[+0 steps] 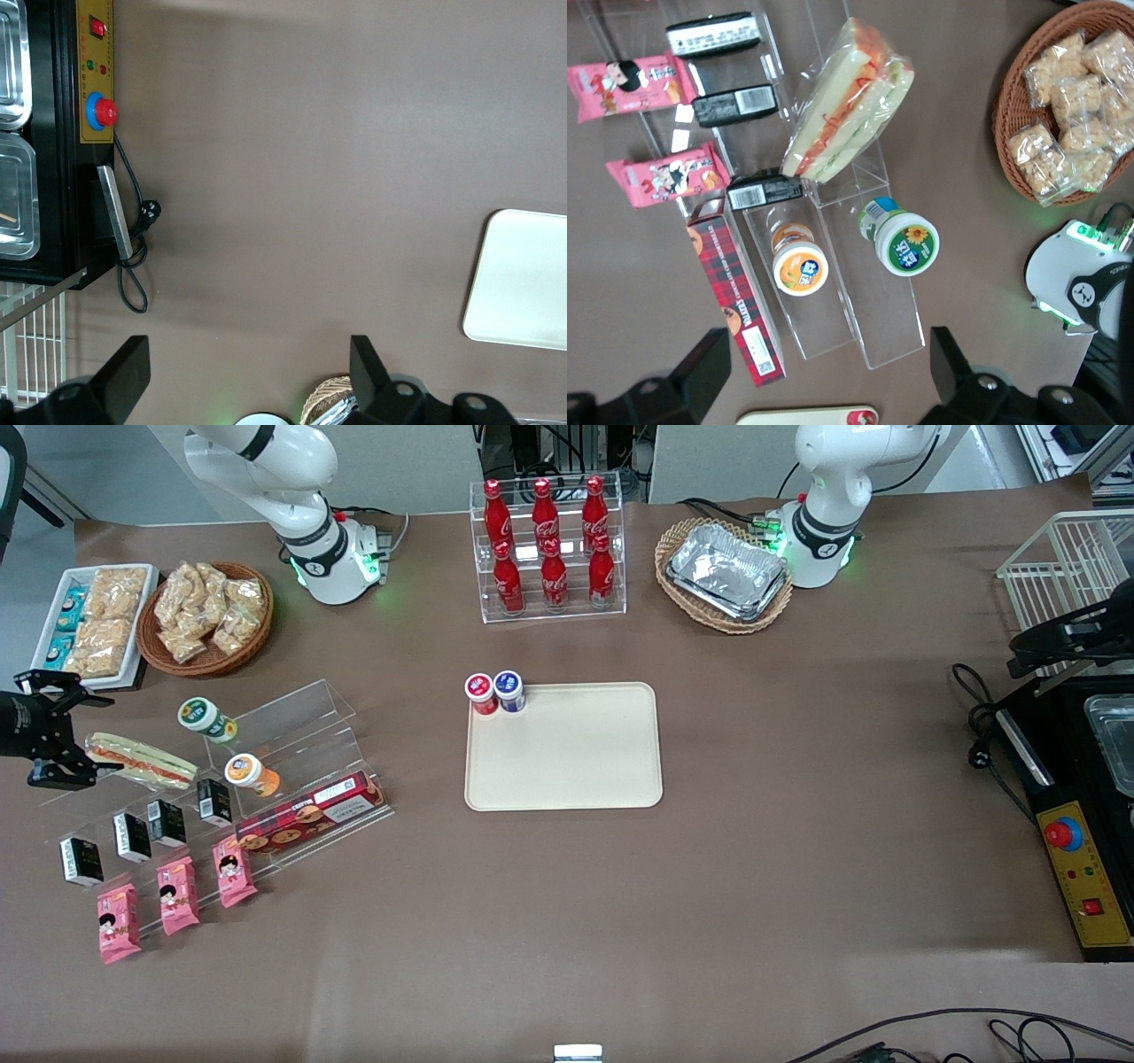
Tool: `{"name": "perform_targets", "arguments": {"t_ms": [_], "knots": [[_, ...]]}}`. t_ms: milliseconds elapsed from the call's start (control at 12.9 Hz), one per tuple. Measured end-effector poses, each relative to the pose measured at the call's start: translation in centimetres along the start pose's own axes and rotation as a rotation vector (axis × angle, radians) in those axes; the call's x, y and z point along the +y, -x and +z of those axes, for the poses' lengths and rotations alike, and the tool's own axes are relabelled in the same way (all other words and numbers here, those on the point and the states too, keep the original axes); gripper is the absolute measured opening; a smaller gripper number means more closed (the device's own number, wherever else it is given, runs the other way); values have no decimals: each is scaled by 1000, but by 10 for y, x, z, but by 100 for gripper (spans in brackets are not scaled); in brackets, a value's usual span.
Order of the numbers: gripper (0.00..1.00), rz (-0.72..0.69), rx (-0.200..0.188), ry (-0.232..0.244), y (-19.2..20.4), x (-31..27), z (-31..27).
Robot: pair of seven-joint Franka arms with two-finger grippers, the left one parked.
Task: Place sandwich on tray
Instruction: 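Lower the open right gripper around the plastic-wrapped sandwich and close, then lift the sandwich off the rack shelf with the right gripper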
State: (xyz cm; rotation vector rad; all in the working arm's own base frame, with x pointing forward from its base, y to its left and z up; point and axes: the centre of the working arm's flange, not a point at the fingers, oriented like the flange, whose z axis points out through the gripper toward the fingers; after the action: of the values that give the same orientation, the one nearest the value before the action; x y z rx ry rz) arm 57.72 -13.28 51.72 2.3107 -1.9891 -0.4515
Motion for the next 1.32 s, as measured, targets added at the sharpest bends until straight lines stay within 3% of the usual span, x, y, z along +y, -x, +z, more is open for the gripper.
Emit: {"name": "perform_targets", "arguments": {"t_ms": [310, 696, 1315], "knots": [[100, 112, 27, -27, -39, 7, 5], [100, 213, 79, -77, -104, 18, 57], [100, 235, 71, -61, -118, 23, 107]]}}
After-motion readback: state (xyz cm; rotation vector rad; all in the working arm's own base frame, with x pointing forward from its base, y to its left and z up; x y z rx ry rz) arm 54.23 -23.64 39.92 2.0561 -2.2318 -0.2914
